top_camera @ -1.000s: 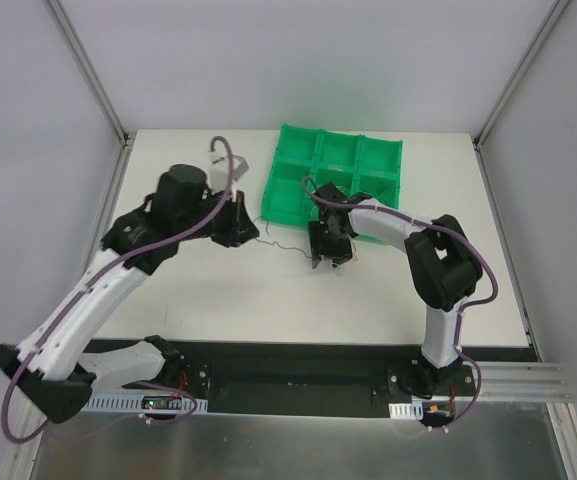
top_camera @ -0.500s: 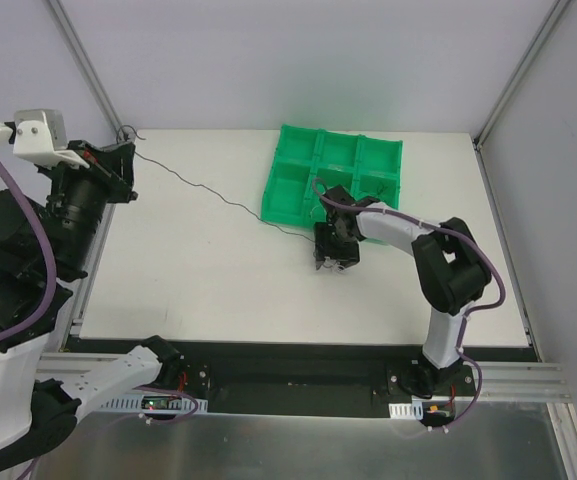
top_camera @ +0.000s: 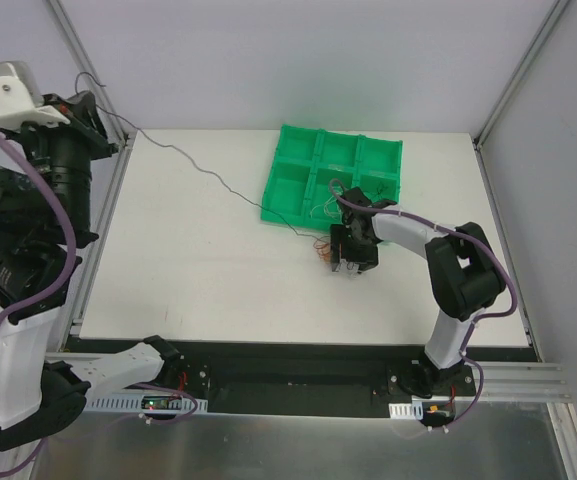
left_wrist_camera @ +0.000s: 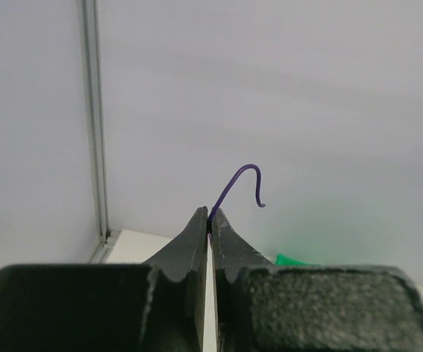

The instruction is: Untangle the cables

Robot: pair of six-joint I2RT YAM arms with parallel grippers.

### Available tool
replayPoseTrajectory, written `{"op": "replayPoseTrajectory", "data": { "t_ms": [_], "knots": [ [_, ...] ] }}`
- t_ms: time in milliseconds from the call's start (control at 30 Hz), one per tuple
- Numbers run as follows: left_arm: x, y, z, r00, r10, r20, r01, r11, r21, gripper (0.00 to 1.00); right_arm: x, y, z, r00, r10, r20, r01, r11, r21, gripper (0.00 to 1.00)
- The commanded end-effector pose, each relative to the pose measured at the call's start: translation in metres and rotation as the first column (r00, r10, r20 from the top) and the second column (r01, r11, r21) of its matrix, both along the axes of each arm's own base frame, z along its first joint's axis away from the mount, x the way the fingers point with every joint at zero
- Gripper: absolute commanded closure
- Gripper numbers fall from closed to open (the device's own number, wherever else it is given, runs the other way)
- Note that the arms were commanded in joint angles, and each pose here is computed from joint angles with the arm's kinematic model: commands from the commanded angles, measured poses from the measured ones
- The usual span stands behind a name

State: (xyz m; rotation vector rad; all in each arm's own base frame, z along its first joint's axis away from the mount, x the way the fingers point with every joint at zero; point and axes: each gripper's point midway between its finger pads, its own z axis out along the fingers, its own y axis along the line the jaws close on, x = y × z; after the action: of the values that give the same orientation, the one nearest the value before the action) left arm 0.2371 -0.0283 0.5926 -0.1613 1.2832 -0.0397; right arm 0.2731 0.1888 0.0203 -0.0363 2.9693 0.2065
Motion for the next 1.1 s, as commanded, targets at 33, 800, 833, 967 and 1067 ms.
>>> {"op": "replayPoseTrajectory", "data": {
  "t_ms": [33, 800, 833, 967, 1067],
  "knots": [
    [-0.037, 0.047, 0.061, 0.973, 0.148, 0.176, -0.142, 0.989, -0.048, 1.00, -0.006, -0.029, 0.002, 1.000, -0.012, 0.011, 0.013, 0.996, -0.089, 0.27],
    [0.037, -0.048, -0.098, 0.966, -0.112, -0.234, 0.094, 0.992, -0.085, 1.00, -0.030, -0.039, 0.022, 0.994, 0.012, 0.110, -0.005, 0.998, -0.067, 0.23],
    [0.041, -0.058, -0.124, 0.942, -0.141, -0.304, 0.120, 0.989, -0.087, 1.00, -0.032, -0.037, 0.024, 0.991, 0.035, 0.127, -0.026, 0.997, -0.073, 0.23],
    [0.045, -0.090, -0.216, 0.821, -0.228, -0.523, 0.176, 0.973, -0.147, 1.00, -0.037, -0.025, 0.032, 0.975, 0.117, 0.190, -0.099, 0.990, -0.101, 0.19],
    [0.039, -0.118, -0.280, 0.688, -0.320, -0.652, 0.211, 0.947, -0.243, 1.00, -0.040, -0.020, 0.032, 0.968, 0.147, 0.204, -0.126, 0.985, -0.115, 0.18]
  ]
}}
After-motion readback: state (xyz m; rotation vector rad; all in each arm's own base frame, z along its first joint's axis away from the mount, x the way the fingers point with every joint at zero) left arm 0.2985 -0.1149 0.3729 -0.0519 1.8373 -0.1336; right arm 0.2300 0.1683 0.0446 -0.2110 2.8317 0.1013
